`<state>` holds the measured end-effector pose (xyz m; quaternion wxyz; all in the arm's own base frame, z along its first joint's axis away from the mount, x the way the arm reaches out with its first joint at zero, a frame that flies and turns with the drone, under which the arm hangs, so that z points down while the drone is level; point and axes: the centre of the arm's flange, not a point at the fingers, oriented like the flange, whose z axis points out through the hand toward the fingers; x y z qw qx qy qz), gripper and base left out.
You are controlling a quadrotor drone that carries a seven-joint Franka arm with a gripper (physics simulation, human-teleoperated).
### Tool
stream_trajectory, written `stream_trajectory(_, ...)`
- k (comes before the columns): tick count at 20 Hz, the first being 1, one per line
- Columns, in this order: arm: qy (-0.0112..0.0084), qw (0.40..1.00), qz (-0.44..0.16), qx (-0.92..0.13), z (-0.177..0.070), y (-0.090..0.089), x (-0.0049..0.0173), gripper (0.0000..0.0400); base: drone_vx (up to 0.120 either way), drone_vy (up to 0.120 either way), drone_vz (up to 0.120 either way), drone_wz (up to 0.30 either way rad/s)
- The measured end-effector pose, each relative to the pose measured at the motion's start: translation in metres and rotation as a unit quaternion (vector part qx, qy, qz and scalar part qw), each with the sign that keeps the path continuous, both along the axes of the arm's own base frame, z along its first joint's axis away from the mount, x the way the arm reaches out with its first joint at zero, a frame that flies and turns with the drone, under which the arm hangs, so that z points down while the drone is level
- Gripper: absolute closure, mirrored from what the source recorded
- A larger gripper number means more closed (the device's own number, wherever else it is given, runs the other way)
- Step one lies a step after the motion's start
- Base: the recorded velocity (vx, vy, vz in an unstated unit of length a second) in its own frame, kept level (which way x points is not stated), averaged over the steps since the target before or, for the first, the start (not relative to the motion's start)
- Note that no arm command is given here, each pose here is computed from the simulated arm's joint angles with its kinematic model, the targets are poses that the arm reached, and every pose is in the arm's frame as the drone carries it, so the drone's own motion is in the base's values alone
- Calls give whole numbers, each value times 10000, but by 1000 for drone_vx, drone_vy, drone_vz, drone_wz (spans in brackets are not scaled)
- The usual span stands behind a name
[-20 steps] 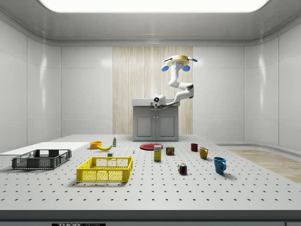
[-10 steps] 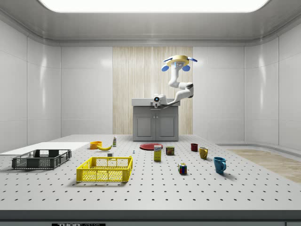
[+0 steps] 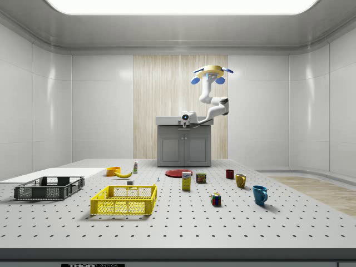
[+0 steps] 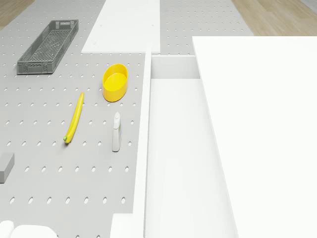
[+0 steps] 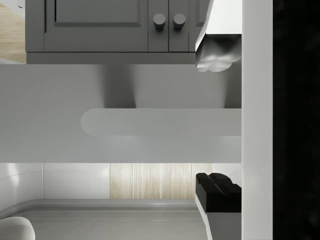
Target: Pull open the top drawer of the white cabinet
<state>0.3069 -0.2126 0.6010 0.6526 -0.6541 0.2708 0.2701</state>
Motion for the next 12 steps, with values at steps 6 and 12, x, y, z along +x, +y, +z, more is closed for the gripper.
stream_trajectory(6, 0, 10000, 0, 0, 0, -7, 0, 96, 0, 0, 0, 0)
stream_trajectory(12, 0, 10000, 0, -1, 0, -9, 0, 95, 0, 0, 0, 0)
